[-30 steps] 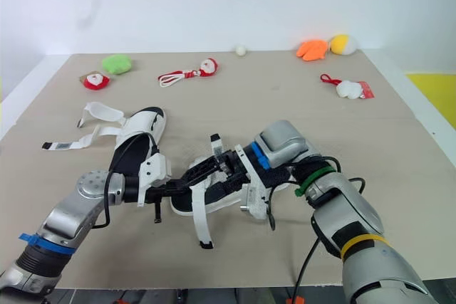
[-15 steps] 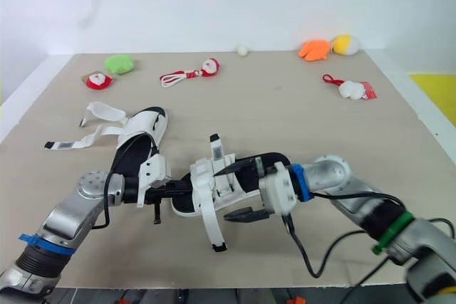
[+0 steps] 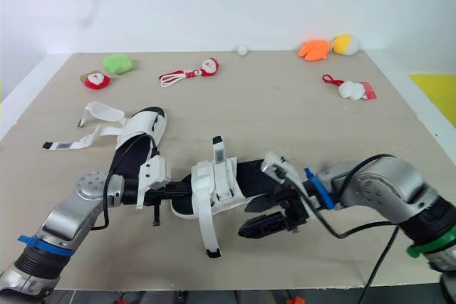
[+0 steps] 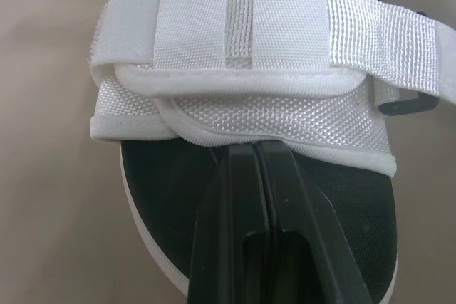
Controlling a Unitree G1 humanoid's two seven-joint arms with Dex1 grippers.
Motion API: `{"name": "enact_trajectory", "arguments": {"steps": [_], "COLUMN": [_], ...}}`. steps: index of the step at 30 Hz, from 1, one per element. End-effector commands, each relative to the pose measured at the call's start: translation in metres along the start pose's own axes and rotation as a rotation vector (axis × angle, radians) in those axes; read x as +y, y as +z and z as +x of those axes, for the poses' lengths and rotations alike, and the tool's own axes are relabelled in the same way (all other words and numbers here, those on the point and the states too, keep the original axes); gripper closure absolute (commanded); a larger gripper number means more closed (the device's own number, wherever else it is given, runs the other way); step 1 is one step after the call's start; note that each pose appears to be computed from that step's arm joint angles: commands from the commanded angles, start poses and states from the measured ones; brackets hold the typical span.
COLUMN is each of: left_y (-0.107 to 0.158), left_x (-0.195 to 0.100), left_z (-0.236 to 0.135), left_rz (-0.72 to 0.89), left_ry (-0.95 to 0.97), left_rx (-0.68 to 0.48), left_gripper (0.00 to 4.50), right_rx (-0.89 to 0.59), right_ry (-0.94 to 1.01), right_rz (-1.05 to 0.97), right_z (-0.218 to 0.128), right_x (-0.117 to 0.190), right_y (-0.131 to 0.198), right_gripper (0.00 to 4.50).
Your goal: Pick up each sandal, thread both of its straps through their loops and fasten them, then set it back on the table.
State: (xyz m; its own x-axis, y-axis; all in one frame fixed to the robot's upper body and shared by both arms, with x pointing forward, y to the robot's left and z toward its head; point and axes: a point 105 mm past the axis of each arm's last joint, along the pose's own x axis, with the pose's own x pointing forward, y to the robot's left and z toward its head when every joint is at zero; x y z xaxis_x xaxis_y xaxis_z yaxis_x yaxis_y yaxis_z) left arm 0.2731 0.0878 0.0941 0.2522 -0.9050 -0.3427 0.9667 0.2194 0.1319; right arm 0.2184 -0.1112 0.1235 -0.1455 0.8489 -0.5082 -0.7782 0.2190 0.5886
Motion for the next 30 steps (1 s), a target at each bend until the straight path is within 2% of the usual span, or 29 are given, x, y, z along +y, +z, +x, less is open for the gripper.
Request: {"name": "enact_trajectory", "arguments": {"steps": [1,10,20,23,30], "left_y": [-0.028,-0.028,-0.029,-0.029,-0.028], "left_x": [-0.016,-0.017,-0.019,-0.019,-0.016], "left_z": [0.005,0.006,0.007,0.008,0.008], "left_rz": [-0.088,-0.097,-0.103,-0.103,-0.097], "left_ry": [-0.055,-0.046,-0.046,-0.046,-0.044], "left_rx": [0.085,0.079,0.078,0.078,0.078], "left_gripper": [4.5,4.5,4.5,4.5,4.5], "right_rx": [-0.014,-0.01,-0.034,-0.045,-0.057], "right_ry": [-0.011,0.029,-0.026,-0.034,0.012], "right_rz": [0.018,0.057,0.118,0.121,0.061], "right_z": [-0.007,0.023,0.045,0.049,0.043], "right_x": [0.006,0.016,0.005,0.005,0.017], "right_y": [0.012,0.018,0.018,0.02,0.03], "right_gripper": [0.09,0.09,0.09,0.9,4.47]}}
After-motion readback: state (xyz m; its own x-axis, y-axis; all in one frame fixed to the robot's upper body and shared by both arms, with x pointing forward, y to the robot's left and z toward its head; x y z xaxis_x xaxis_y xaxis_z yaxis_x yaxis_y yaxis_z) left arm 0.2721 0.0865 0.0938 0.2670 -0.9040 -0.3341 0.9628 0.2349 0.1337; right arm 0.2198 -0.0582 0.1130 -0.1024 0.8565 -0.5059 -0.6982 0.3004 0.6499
